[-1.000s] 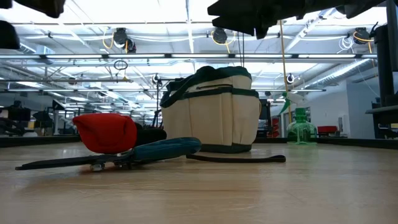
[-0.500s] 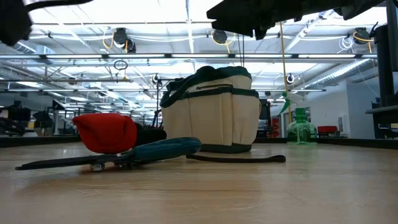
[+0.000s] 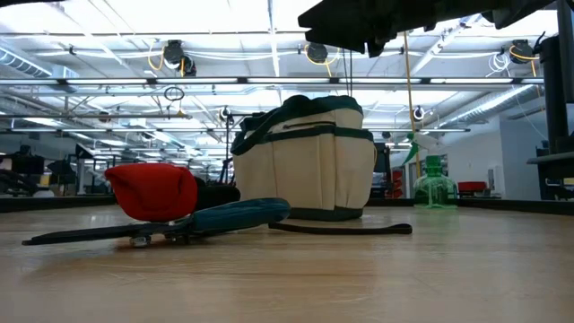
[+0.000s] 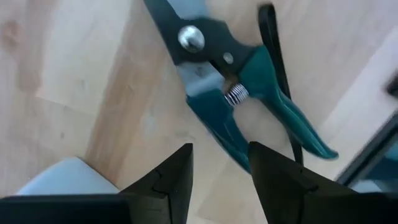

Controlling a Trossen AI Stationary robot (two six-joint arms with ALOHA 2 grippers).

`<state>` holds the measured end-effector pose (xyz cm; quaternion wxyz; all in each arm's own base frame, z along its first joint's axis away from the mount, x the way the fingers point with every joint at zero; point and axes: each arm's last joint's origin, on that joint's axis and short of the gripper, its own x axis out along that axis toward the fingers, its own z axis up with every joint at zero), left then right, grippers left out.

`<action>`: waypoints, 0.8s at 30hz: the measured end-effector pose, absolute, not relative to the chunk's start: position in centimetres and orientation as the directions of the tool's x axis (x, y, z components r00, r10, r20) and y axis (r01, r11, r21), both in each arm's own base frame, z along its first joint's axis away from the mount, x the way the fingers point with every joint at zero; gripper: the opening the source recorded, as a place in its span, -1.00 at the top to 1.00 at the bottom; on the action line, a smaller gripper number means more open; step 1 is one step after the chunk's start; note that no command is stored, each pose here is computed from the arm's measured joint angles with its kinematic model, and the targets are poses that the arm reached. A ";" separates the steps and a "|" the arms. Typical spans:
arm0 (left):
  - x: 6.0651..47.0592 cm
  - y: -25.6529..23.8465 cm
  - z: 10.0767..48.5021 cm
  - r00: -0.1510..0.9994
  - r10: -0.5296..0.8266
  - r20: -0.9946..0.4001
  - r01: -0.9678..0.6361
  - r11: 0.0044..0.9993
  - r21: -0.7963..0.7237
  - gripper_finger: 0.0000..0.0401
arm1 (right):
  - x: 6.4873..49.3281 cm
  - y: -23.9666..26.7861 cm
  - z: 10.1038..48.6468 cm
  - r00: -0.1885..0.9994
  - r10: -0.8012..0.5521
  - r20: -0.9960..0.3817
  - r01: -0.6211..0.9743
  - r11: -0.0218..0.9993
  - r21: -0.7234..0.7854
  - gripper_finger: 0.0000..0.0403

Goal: Pick & Place Garden tools in Gardening bag
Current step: Put the left green shear scissors into the gardening bag

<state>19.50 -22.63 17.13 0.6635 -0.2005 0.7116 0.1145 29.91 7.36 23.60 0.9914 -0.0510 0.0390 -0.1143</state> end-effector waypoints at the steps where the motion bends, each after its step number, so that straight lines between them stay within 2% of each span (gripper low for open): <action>1: 19.5 -22.7 17.1 -0.028 -0.122 -0.992 -0.438 0.894 -0.098 0.20 | 29.9 7.4 23.6 0.971 -0.231 -0.066 0.223 0.969 -0.110 -0.05; 13: 19.8 -23.0 17.2 0.036 -0.135 -0.990 -0.436 0.889 -0.137 0.20 | 29.9 7.4 23.6 0.971 -0.231 -0.066 0.223 0.969 -0.103 -0.05; 24: 19.8 -23.0 17.2 0.042 -0.126 -0.991 -0.429 0.894 -0.131 0.20 | 29.9 7.4 23.6 0.971 -0.230 -0.069 0.223 0.969 -0.104 -0.05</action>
